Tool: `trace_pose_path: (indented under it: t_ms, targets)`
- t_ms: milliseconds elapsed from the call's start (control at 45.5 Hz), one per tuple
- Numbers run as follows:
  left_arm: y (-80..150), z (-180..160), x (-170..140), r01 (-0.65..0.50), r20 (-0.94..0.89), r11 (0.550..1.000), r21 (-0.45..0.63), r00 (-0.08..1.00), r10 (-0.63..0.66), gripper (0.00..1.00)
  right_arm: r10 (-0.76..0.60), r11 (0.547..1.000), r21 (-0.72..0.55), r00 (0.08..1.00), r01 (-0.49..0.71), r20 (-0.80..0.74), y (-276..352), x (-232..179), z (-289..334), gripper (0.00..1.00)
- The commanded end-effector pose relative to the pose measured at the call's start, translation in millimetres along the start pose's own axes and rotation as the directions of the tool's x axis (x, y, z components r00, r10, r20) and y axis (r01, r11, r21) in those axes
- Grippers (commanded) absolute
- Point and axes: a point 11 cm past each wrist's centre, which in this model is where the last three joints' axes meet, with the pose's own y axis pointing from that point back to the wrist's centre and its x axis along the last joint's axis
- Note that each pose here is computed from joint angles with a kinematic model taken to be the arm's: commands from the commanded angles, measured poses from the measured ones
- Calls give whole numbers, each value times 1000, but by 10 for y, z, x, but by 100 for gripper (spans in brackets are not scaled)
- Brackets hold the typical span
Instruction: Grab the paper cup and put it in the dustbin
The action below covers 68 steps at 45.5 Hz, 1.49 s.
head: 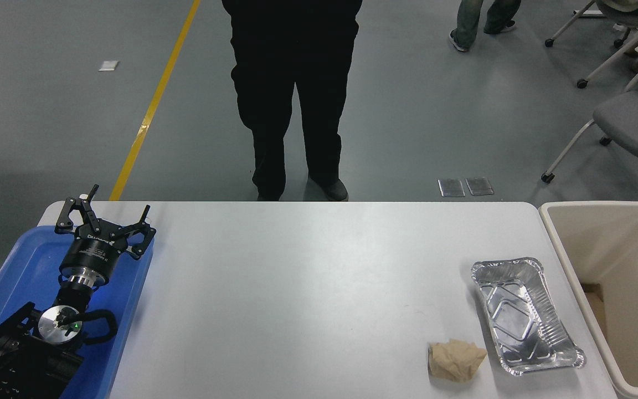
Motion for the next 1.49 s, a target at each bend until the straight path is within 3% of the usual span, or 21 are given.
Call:
trace_pose_path:
  t_ms: [0,44,88,220,484,571,879,967,1099,1473]
  targets:
    - [-1,2,-1,0,0,1000,-1,1000,0,99,26,1000,-5,1000,-26,-5,-11,-5,43,12]
    - [-2,-8,-2,0,-1,1000,1,1000,0,99,71,997,-2,997,-71,3,-6,78,31,39]
    - [-1,2,-1,0,0,1000,-1,1000,0,99,116,993,-2,993,-116,7,-1,125,29,57]
    - [-1,1,-1,0,0,1000,1,1000,0,99,173,985,-9,985,-173,9,1,126,69,70]
    - [-4,-6,-7,2,-2,1000,0,1000,-2,99,134,991,-9,991,-134,18,1,49,43,78]
    - [-1,0,-1,0,0,1000,0,1000,0,99,132,991,-7,990,-131,46,30,189,19,78]
    - [-1,-2,-1,0,0,1000,2,1000,0,99,-24,999,35,987,19,161,336,423,-131,78]
    - [-1,0,-1,0,0,1000,0,1000,0,99,-61,997,52,991,55,121,476,487,-193,80]
    - [-3,-3,-5,2,0,1000,2,1000,-2,99,-107,991,91,994,103,34,759,619,-463,100]
    - [-7,-2,-6,2,1,1000,3,1000,-2,99,-267,943,164,952,290,-150,1586,605,-1031,100]
